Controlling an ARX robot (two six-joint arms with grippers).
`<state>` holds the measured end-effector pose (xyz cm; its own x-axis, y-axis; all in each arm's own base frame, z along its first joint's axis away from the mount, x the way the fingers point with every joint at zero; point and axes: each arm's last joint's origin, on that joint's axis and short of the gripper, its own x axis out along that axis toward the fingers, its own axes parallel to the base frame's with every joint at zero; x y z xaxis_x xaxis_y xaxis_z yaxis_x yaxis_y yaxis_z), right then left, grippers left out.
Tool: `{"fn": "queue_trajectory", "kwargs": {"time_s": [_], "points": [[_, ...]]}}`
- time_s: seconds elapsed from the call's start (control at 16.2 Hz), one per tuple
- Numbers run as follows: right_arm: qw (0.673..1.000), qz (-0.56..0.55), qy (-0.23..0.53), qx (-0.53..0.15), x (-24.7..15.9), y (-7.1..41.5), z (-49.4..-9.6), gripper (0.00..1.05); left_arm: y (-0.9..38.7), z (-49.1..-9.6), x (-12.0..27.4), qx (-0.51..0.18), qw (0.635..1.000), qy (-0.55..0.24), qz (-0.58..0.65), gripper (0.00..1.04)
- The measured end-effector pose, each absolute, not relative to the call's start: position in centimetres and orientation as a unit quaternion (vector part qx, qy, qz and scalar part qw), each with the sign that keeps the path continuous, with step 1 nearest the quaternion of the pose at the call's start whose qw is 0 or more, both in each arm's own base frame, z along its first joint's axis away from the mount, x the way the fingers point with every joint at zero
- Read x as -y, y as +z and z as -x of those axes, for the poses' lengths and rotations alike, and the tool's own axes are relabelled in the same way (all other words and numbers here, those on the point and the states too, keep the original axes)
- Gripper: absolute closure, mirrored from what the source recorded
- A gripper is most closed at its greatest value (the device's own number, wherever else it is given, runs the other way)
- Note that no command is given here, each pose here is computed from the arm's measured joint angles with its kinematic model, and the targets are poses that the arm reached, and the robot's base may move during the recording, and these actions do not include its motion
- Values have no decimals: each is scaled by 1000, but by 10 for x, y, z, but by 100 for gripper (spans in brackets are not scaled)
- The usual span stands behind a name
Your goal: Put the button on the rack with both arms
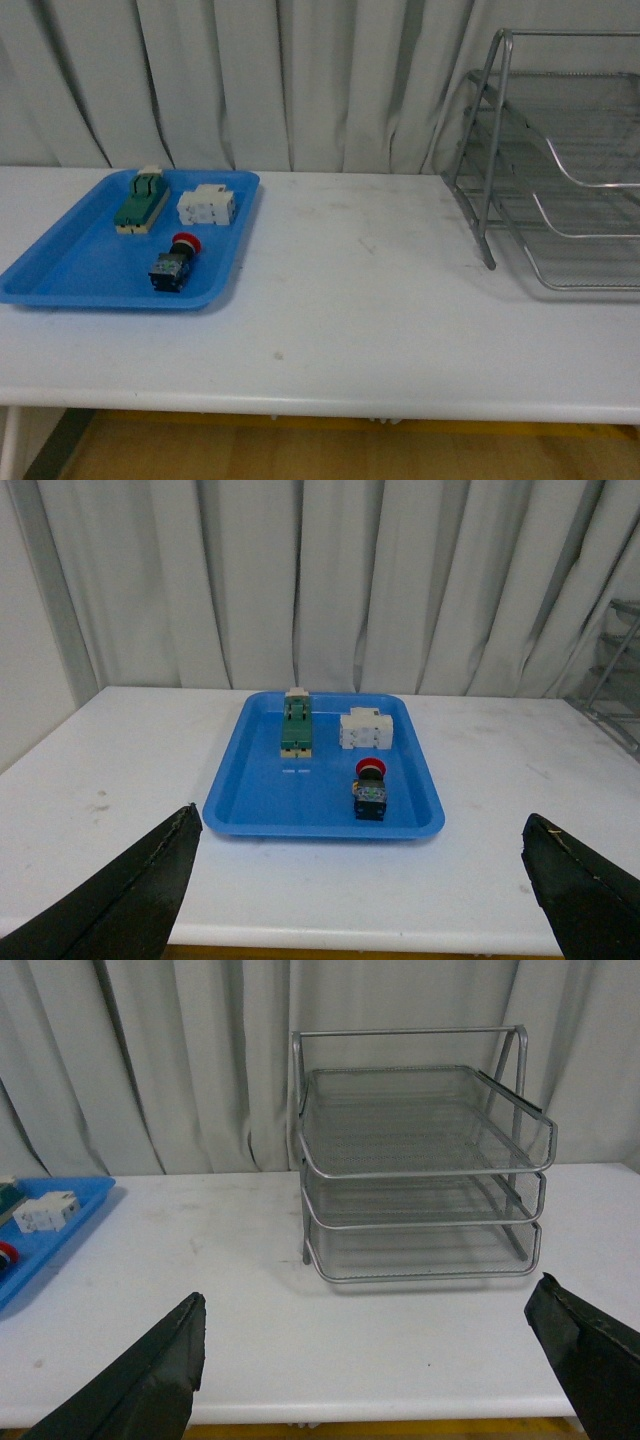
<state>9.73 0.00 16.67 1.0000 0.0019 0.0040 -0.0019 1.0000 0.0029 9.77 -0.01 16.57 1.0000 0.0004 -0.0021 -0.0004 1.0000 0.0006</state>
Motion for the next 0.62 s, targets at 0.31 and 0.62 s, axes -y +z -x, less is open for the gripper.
{"fn": "queue_trajectory", "kwargs": {"time_s": [0.31,0.62], "points": [[1000,-1,1,2,0,167,-97,6,166,-98,0,-1,1000,0,0,7],[1000,-1,1,2,0,167,-97,6,166,-98,0,-1,1000,0,0,7]]}}
